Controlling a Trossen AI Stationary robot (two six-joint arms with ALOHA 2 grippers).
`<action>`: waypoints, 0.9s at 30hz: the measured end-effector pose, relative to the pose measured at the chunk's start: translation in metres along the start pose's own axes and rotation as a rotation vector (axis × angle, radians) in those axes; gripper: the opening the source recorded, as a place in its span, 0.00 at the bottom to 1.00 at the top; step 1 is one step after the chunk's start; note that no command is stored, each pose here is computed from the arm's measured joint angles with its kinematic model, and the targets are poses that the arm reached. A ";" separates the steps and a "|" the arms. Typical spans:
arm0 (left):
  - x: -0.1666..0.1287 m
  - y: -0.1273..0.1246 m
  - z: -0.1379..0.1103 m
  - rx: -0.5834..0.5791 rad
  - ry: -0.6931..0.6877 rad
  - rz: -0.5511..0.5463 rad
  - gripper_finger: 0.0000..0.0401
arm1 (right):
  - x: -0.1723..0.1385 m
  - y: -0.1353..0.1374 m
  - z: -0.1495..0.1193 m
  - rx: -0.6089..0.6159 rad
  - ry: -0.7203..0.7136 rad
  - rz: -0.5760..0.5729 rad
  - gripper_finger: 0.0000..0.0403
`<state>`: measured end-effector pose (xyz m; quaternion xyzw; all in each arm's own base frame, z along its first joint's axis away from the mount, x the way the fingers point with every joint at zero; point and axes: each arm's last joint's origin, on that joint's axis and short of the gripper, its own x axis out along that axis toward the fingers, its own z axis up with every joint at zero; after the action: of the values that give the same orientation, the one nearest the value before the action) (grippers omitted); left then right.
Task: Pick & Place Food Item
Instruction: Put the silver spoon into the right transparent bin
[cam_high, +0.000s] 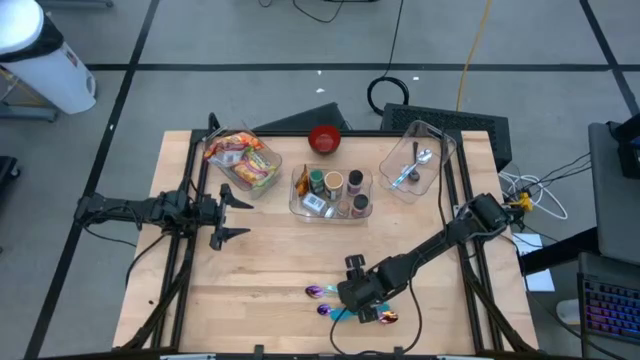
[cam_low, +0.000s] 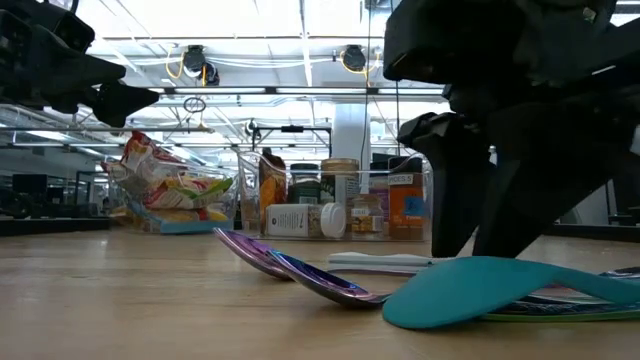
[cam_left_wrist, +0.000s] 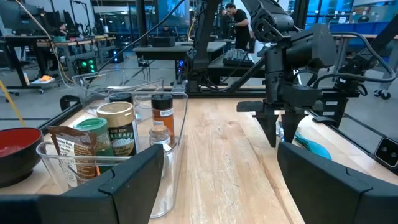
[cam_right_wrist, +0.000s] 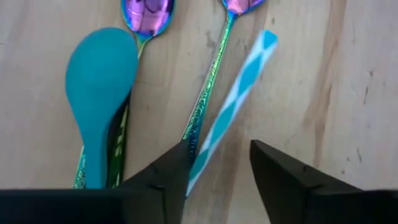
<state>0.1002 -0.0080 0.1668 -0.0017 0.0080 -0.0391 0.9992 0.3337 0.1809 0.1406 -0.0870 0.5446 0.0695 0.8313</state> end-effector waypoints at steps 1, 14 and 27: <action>0.000 0.000 0.000 0.000 0.000 0.000 0.81 | 0.000 -0.001 0.000 0.003 0.002 -0.001 0.38; 0.000 0.000 0.000 0.000 0.000 0.000 0.81 | 0.003 -0.013 0.002 0.040 0.035 0.088 0.07; 0.000 0.000 0.000 0.000 0.000 0.000 0.81 | -0.029 -0.018 0.007 0.047 -0.036 0.092 0.02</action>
<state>0.1002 -0.0080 0.1668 -0.0017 0.0080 -0.0392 0.9992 0.3324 0.1642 0.1715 -0.0408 0.5343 0.0964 0.8388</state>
